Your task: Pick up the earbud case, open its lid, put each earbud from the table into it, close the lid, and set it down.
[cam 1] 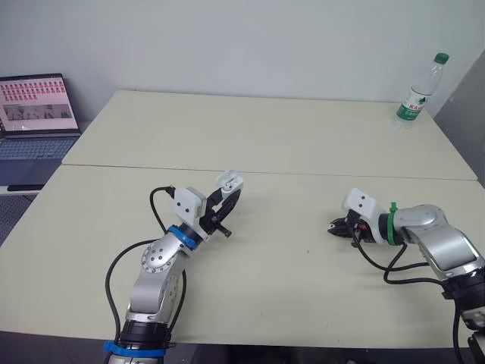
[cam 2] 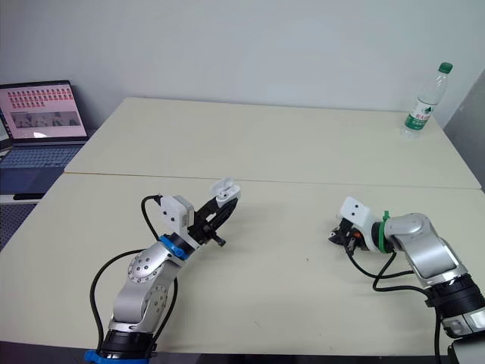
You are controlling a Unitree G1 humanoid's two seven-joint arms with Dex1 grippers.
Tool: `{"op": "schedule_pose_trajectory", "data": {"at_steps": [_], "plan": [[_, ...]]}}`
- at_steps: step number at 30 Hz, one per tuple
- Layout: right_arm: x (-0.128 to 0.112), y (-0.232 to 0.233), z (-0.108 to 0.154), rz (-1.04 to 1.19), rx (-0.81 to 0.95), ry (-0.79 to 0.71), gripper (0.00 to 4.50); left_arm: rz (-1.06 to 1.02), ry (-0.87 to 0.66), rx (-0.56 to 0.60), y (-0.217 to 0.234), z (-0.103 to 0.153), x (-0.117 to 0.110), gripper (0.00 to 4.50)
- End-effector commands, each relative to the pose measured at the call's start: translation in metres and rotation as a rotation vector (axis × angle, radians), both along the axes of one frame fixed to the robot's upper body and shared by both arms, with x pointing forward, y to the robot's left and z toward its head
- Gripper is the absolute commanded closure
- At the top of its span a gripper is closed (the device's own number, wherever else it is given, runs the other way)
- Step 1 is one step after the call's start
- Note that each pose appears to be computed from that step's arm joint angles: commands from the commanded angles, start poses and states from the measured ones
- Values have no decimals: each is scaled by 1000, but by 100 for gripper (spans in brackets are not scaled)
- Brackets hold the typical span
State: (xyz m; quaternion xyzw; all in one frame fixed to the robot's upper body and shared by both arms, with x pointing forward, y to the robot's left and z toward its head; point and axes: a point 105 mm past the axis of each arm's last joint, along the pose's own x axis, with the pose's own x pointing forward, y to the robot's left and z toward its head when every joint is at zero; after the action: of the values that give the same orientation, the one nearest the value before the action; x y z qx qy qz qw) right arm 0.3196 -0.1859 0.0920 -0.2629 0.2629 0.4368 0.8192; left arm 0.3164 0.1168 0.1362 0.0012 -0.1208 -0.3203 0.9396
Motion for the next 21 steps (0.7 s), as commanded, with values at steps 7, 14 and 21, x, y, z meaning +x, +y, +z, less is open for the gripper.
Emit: {"op": "schedule_pose_trajectory", "data": {"at_steps": [7, 14, 21], "plan": [[-49, -96, 17, 85, -299, 116, 409, -5, -63, -16, -3, 10, -8, 369], [-60, -154, 7, 71, -492, 178, 409, -5, -64, -31, -7, 7, -10, 369], [-57, -155, -1, 55, -471, 175, 229, 3, -69, -26, -4, 8, -11, 369]]}}
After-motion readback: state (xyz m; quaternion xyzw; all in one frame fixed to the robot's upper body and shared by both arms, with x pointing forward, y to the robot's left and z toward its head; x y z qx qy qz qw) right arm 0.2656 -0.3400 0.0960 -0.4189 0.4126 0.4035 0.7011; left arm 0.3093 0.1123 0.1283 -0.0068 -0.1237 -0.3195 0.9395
